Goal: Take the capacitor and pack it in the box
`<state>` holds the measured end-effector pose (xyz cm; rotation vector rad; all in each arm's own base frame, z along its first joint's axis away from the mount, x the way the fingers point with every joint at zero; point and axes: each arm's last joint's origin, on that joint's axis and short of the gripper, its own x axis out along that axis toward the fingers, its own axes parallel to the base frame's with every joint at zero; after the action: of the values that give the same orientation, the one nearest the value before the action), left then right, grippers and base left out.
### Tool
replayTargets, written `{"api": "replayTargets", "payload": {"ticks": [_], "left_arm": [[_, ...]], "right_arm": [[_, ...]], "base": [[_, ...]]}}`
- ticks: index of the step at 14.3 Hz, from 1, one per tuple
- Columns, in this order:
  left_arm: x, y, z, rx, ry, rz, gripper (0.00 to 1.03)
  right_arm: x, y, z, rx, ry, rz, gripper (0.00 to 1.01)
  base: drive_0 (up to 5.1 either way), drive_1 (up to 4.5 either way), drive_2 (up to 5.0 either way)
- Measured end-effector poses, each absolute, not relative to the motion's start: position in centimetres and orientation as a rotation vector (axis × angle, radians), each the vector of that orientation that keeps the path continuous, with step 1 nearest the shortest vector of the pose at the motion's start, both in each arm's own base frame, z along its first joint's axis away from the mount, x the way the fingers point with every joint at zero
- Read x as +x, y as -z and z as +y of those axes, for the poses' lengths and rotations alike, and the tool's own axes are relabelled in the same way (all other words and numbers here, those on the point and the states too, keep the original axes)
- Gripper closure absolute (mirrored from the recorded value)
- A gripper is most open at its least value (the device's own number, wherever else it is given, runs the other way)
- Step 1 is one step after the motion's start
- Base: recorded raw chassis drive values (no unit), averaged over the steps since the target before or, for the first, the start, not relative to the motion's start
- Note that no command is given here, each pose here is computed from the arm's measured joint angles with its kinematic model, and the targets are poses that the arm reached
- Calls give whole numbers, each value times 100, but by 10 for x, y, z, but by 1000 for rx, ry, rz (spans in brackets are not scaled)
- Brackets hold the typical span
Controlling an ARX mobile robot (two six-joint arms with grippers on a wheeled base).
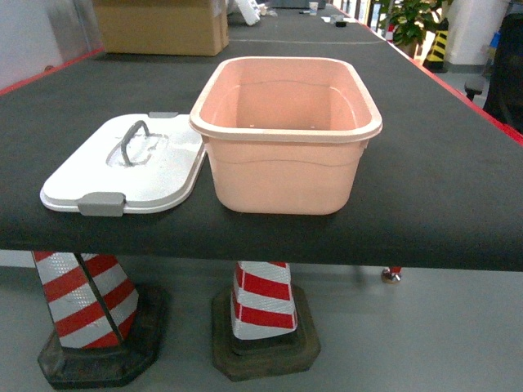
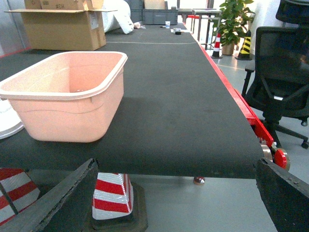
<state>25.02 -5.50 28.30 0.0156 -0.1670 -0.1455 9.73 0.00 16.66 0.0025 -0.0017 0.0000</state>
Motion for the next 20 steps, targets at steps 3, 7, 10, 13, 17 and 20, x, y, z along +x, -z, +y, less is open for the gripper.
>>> {"api": "replayTargets", "payload": {"ticks": [3,7,10,13,17,20], "left_arm": [[398,-306,-146,-2,285,-6,60],[462,-299,-213,17,356,46,46],[473,-299,-214,13,351,23,7],[458,-308,-191,-5,331,-18,5],[394,-350,-97,-15,291,-174,5],[357,-335,-11,39,177,-149,5]], "right_arm": [[97,-167,0,2,0,-2,3],[97,-167,0,2,0,-2,3],[97,-167,0,2,0,-2,3],[97,-167,0,2,0,-1,3],[97,-167,0,2,0,-2,3],[97,-167,0,2,0,-1,3]], "base": [[0,0,0],[0,0,0],[0,0,0],[0,0,0],[0,0,0],[0,0,0]]}}
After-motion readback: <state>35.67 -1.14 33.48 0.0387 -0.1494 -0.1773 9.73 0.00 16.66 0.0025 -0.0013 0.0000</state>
